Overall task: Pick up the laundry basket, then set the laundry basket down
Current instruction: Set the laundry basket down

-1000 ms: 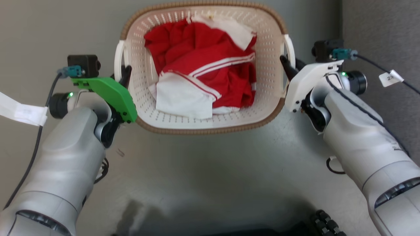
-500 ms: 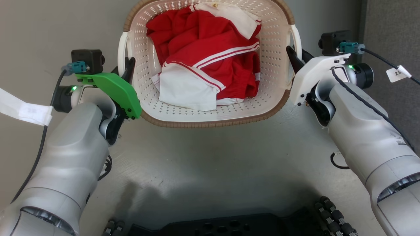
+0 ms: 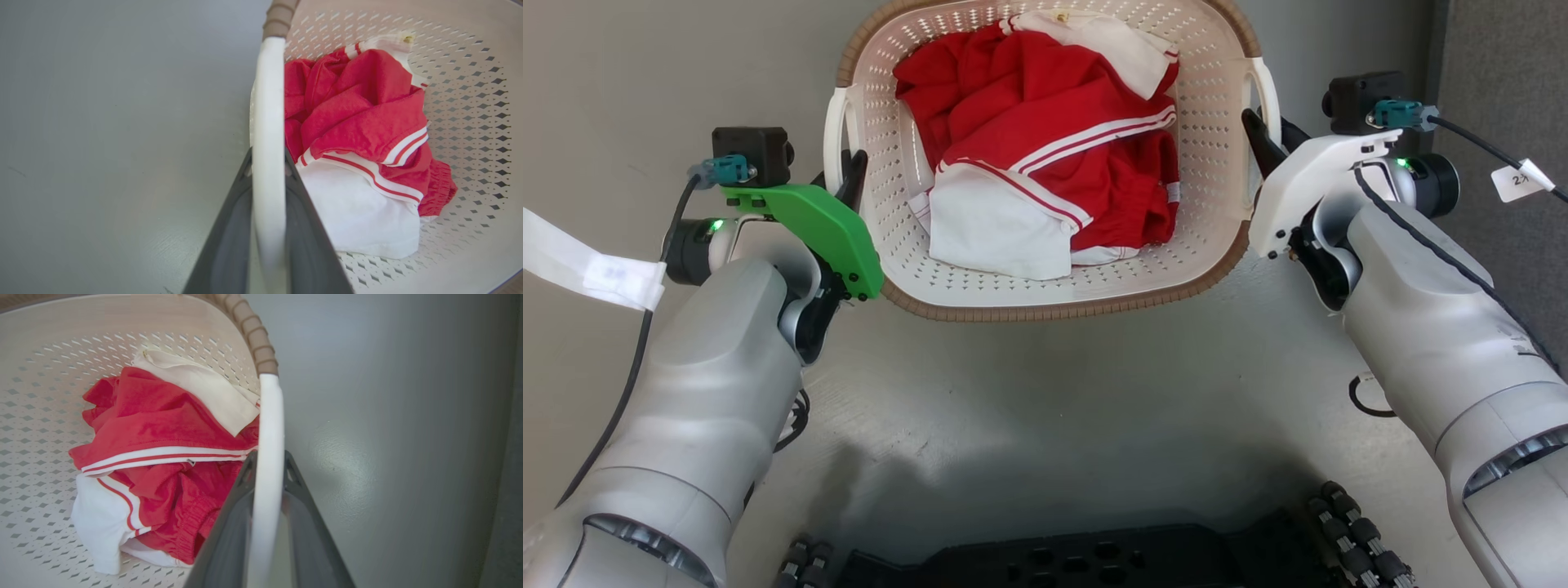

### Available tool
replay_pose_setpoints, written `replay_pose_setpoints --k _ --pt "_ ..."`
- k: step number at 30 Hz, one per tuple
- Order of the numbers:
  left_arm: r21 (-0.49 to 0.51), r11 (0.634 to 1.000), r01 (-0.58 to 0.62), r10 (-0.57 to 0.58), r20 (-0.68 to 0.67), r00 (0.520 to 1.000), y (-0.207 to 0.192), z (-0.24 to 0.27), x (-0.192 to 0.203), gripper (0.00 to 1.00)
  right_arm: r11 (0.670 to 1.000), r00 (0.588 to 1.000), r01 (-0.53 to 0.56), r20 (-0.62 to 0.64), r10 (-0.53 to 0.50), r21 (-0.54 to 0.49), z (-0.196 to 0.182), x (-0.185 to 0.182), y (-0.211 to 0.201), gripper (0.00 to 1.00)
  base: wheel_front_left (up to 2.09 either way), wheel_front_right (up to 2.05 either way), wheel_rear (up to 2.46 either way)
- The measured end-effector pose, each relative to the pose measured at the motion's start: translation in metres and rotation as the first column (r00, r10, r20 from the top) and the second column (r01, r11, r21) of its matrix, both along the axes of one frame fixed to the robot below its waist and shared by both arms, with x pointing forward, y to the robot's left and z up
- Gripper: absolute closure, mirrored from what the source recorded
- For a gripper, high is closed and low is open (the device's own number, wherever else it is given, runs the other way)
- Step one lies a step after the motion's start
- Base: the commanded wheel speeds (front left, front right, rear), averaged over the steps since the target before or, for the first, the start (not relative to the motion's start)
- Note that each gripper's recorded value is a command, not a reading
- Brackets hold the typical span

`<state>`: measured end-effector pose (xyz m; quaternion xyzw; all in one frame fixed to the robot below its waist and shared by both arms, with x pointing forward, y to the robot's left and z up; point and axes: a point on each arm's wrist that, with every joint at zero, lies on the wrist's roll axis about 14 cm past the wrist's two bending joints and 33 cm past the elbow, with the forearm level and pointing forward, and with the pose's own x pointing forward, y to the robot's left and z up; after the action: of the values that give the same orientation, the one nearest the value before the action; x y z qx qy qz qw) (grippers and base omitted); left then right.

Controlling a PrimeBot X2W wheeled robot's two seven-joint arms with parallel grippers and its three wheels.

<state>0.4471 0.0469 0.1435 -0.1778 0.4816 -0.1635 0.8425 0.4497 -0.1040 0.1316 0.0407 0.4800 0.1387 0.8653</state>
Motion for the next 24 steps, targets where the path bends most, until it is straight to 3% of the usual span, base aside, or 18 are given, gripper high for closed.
replay_pose_setpoints --k 12,13,14,15,24 --pt "-0.001 1.000 -0.003 0.003 -0.034 0.999 0.002 -0.005 -0.002 1.00 1.000 1.000 -0.003 -0.006 0.004 0.008 -0.005 0.001 0.004 1.00 0.00 0.00 0.00" --pt "-0.001 1.000 -0.002 0.002 -0.035 0.999 0.001 -0.005 -0.003 0.89 1.000 1.000 -0.006 -0.004 0.006 0.012 -0.004 0.001 0.004 1.00 0.00 0.00 0.00" --pt "0.000 1.000 0.005 -0.005 -0.045 0.999 0.001 -0.006 -0.005 0.53 1.000 1.000 -0.008 0.001 0.008 0.015 -0.004 0.002 0.005 0.69 0.00 0.00 0.00" --pt "0.003 1.000 0.012 -0.012 -0.051 0.999 0.001 -0.006 -0.006 0.00 1.000 1.000 -0.007 0.003 0.007 0.013 -0.004 0.002 0.004 0.02 0.00 0.00 0.00" --pt "0.033 0.999 0.010 -0.009 -0.035 0.999 0.014 -0.006 -0.004 0.00 1.000 1.000 -0.013 0.013 0.013 -0.006 -0.003 0.004 -0.007 0.00 0.00 0.00 0.00"
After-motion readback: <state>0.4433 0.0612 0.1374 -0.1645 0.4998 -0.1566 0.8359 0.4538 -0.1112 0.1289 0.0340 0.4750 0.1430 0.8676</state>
